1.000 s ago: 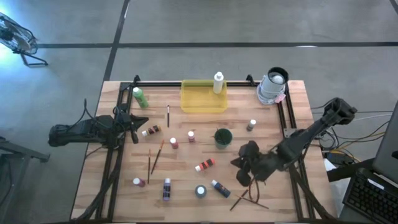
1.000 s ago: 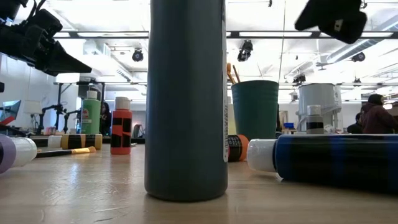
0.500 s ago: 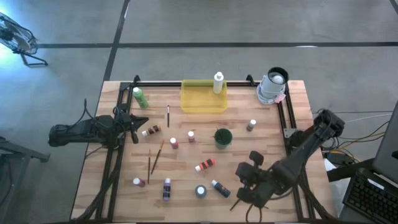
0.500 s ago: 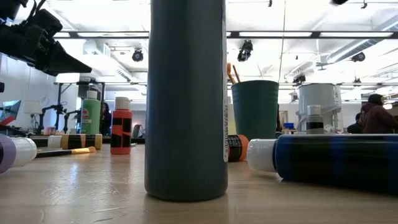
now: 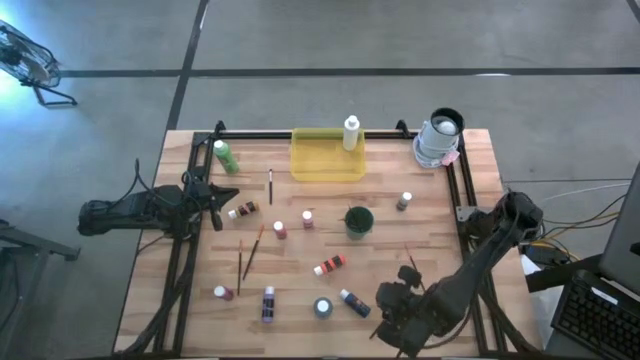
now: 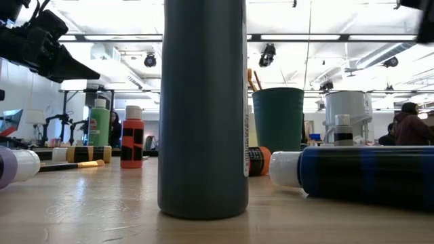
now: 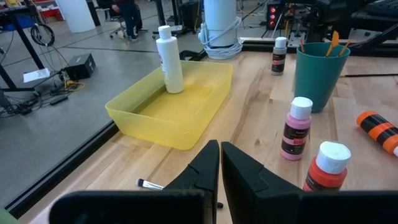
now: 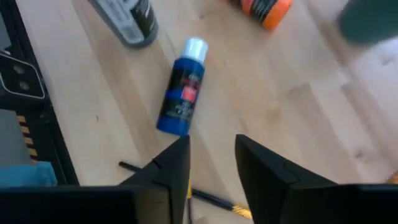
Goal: Pick & Place Paint Supplies
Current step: Put the gold paint brush into the green cup
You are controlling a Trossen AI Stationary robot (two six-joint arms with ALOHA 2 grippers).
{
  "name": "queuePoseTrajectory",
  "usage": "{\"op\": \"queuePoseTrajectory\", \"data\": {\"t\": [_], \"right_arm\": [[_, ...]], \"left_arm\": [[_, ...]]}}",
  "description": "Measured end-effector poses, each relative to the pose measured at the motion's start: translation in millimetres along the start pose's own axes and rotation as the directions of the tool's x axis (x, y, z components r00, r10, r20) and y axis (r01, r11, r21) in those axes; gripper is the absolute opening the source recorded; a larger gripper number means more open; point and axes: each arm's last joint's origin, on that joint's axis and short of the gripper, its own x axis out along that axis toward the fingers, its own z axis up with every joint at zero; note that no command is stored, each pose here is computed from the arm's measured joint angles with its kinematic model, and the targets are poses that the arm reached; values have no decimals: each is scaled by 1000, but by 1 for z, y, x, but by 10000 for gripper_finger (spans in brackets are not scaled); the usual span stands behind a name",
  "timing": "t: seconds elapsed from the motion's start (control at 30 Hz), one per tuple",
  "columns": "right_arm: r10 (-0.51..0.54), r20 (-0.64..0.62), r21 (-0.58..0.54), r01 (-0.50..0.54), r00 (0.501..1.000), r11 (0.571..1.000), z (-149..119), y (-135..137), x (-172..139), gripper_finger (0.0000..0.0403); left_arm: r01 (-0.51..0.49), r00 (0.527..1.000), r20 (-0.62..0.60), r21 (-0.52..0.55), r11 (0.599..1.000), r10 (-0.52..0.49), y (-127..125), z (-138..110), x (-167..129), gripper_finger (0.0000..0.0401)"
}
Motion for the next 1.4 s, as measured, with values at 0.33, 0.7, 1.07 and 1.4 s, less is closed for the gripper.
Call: {"op": "queuePoseTrajectory", "data": {"t": [0.33,0.7,1.07,1.4], "right_arm": [[0,-16,29,0,1000,1000,-23,16,20,199],[-57,-127,84,68,990,994,-39,21,50,244],[-78,-103,51,84,992,995,-27,15,55,270],[-98,-93,51,103,991,993,-30,11,59,289]], "left_arm": [[-1,1000,0,0,1000,1,0,0,0,23],[-1,1000,0,0,1000,1,0,0,0,23],[-1,1000,0,0,1000,1,0,0,0,23],[-1,1000,0,0,1000,1,0,0,0,23]]}}
